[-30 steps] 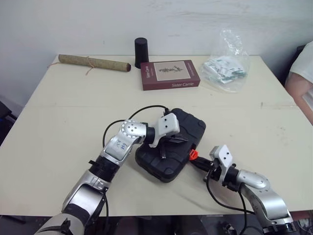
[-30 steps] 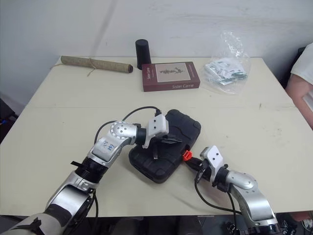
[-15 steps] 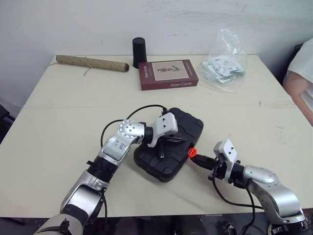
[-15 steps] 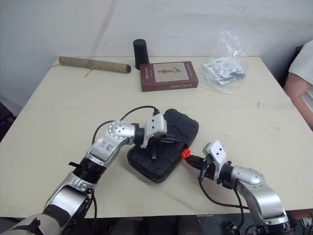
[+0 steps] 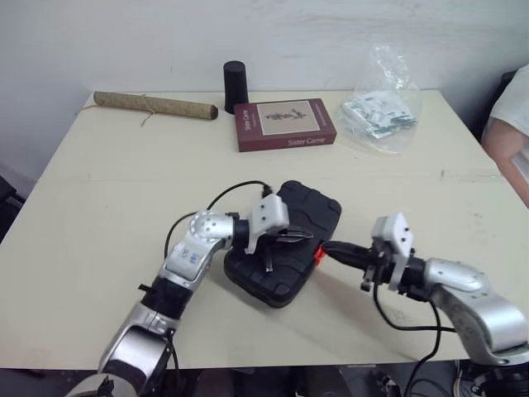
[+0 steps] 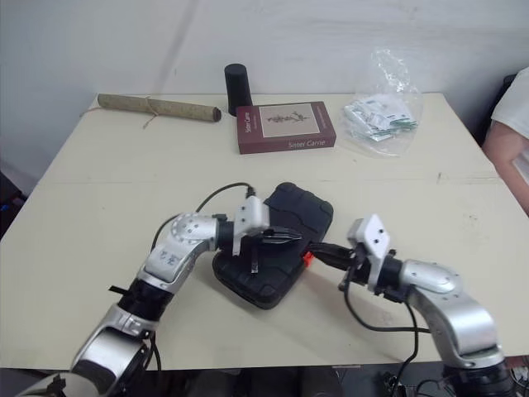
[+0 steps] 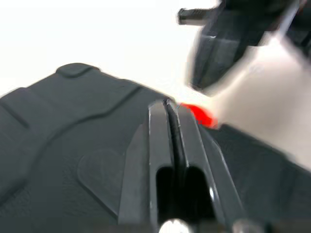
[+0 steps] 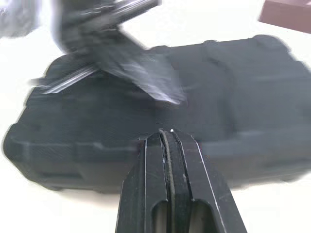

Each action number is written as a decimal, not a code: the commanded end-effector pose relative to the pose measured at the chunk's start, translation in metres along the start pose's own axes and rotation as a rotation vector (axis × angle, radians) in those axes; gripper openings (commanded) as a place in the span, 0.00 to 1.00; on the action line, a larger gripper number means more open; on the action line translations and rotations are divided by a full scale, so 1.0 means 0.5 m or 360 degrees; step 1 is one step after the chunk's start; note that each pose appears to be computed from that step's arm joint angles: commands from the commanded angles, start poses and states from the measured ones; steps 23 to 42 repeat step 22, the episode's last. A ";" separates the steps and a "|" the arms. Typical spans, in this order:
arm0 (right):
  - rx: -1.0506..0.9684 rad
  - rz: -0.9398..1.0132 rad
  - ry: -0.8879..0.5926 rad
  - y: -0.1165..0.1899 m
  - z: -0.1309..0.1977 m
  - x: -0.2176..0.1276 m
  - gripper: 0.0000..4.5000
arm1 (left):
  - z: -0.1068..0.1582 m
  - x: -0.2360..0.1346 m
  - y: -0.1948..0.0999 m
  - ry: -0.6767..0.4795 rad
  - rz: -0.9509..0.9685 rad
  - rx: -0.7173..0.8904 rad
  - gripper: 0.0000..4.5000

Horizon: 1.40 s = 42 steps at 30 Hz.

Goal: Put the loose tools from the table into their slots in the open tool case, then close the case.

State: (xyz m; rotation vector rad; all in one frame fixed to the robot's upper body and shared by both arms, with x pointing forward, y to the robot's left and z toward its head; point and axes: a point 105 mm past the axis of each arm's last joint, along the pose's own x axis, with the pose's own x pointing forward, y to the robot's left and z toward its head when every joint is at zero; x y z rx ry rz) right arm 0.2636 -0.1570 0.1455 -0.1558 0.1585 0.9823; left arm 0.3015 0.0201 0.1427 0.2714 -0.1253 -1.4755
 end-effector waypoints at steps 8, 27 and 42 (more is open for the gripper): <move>-0.0723 -0.0056 0.0447 -0.065 0.057 -0.213 1.00 | 0.095 -0.303 0.037 0.0264 0.0431 0.0187 0.99; -0.0769 -0.0315 0.0495 -0.153 0.050 -0.275 1.00 | -0.024 -0.578 -0.067 0.0801 0.1176 -0.0122 0.99; -0.0769 -0.0315 0.0495 -0.153 0.050 -0.275 1.00 | -0.024 -0.578 -0.067 0.0801 0.1176 -0.0122 0.99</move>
